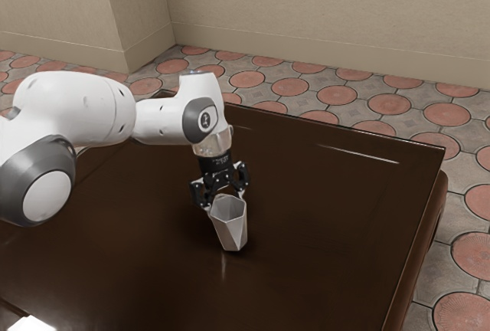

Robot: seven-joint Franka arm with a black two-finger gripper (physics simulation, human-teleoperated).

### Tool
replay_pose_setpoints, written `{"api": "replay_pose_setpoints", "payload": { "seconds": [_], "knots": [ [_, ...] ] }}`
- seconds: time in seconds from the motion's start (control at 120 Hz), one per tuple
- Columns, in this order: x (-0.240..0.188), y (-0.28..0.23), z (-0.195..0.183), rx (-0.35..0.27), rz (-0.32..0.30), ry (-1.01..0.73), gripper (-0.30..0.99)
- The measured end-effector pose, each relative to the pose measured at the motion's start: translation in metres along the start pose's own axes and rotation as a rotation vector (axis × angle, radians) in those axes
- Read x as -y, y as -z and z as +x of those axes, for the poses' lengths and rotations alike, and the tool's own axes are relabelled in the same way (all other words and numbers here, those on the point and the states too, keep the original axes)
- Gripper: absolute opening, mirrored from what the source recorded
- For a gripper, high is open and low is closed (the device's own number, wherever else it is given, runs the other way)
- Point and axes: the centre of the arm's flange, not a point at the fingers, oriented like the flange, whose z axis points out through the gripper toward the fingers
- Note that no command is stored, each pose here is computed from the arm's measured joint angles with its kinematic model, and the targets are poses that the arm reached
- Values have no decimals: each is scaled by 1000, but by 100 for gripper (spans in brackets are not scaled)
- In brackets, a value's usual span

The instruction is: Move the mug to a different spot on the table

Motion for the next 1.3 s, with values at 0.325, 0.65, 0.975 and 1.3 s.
{"api": "replay_pose_setpoints", "payload": {
  "seconds": [0.325, 0.65, 0.975, 1.3],
  "knots": [
    [1, 1, 0, -9, 8, 6, 22],
    [6, 2, 5, 0, 33, 12, 7],
    [30, 56, 30, 50, 1, 63, -2],
    [68, 110, 104, 214, -57, 126, -7]
  ]
}}
